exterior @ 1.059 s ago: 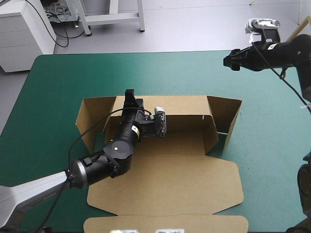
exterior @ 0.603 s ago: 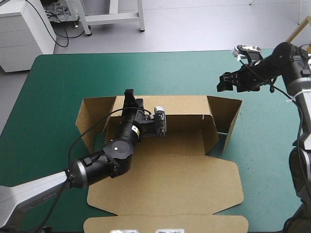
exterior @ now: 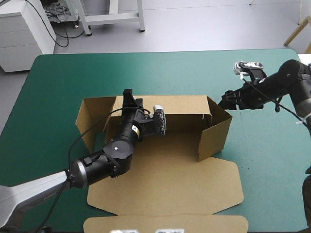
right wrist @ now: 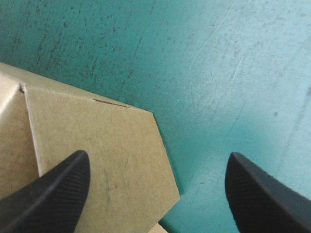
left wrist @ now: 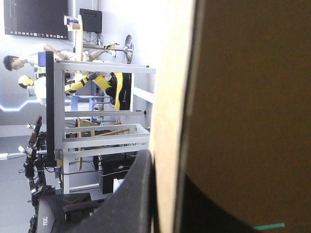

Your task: Fold the box

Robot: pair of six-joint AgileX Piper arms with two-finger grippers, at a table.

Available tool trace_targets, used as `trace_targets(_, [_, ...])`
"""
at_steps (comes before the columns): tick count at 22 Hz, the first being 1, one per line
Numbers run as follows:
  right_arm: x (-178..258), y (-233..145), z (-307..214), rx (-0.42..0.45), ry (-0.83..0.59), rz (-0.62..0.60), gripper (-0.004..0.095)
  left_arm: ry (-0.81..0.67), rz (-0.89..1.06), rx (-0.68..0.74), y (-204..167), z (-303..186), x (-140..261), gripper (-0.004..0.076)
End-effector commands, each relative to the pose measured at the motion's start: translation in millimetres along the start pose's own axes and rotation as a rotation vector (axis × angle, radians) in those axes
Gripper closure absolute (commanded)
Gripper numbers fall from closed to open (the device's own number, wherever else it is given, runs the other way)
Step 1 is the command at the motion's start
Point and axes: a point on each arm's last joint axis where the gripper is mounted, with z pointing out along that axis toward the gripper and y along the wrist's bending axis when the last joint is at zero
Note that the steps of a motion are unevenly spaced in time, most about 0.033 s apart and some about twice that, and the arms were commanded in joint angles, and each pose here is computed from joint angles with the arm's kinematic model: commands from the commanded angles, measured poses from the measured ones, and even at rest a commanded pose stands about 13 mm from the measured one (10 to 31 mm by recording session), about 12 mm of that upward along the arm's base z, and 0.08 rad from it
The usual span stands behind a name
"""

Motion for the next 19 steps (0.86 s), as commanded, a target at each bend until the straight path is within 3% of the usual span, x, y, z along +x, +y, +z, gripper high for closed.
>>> trace_targets(1, [7.5, 12.7, -21.5, -0.004, -0.109, -0.051, 0.0193, -0.004, -0.063, -0.026, 10.7, -6.5, 0.5, 0.0734])
trace_targets(5, [29.7, 17.3, -23.7, 0.028, -0.234, -0.124, 0.0193, -0.004, -0.063, -0.026, 10.7, -6.5, 0.5, 0.0734])
trace_targets(10, [73.3, 25.9, -10.5, -0.018, -0.399, -0.215, 0.0193, -0.005, -0.063, -0.025, 10.7, -6.5, 0.3, 0.0734])
trace_targets(19, [103.8, 29.3, 2.2, -0.059, -0.336, -0.287, 0.0193, -0.017, -0.049, -0.033, 11.4, -6.5, -0.7, 0.0734])
